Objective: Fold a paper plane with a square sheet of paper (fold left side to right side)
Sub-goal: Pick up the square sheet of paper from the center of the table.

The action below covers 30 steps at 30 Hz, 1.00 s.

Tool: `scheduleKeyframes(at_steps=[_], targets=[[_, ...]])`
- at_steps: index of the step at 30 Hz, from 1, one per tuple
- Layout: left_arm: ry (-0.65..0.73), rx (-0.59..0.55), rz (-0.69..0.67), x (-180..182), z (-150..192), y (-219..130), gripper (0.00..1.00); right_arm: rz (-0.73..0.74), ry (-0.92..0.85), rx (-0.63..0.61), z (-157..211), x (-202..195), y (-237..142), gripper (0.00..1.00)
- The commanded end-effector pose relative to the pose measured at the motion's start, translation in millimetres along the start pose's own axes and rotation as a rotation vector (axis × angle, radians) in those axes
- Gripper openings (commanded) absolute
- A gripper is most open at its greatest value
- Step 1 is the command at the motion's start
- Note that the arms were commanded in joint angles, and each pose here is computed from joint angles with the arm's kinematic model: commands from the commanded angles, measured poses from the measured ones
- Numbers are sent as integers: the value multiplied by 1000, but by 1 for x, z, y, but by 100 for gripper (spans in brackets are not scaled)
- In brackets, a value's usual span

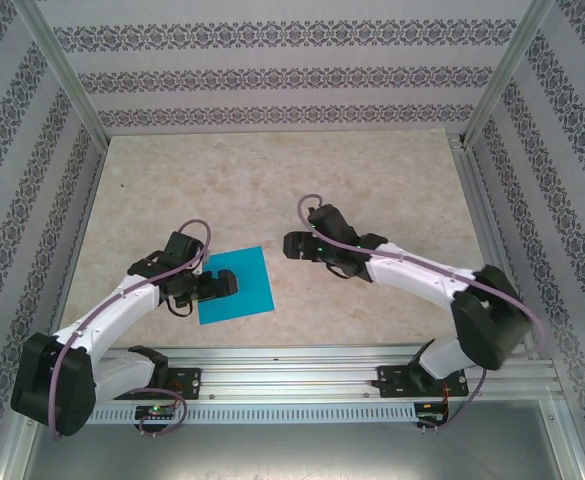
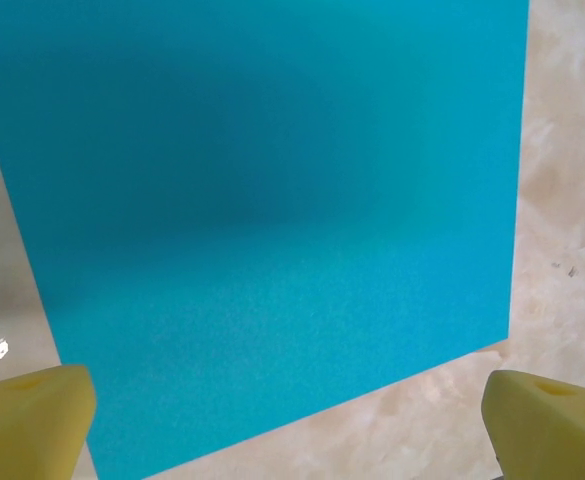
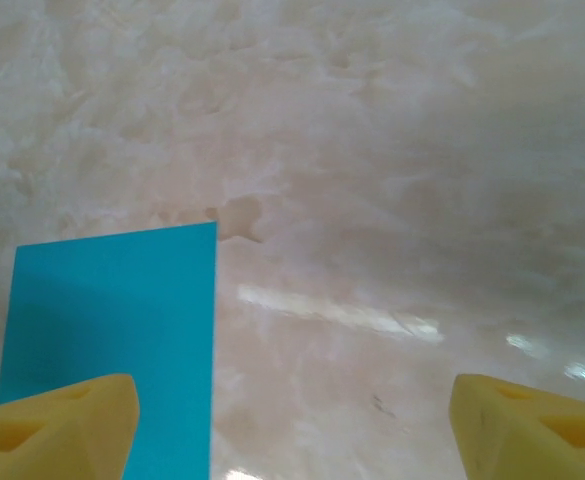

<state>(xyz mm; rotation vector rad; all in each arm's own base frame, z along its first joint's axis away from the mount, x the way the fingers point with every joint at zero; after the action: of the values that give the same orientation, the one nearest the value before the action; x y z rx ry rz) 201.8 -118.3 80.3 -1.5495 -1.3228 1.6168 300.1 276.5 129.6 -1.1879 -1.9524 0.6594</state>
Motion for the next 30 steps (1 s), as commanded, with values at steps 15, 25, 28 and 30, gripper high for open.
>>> scheduleKeyframes(at_steps=[15, 25, 28, 30], targets=[[-108, 69, 42, 10, 28, 14, 100, 68, -56, 244, 15, 70, 120, 78], [-107, 84, 59, 10, 30, 22, 100, 62, -72, 328, 47, 81, 134, 79], [-105, 86, 53, 11, 29, 23, 100, 36, -70, 349, 55, 89, 134, 78], [-103, 86, 50, 11, 29, 25, 100, 12, -70, 356, 58, 96, 132, 77]])
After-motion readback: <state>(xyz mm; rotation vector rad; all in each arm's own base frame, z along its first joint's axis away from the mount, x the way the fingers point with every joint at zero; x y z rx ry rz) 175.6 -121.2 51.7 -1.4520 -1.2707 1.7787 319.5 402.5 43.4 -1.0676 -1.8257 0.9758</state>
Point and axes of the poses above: each hand's point on the last joint's axis, 136 mm out from that joint toward the fingers, its own y axis out along the fingers, its own x axis along the line the jaws close on, z = x × y, the point moved 2 cm from there along -y, back along the fingers, and after that the axes turned 5 degrees about -y, right-handed, at the moved point
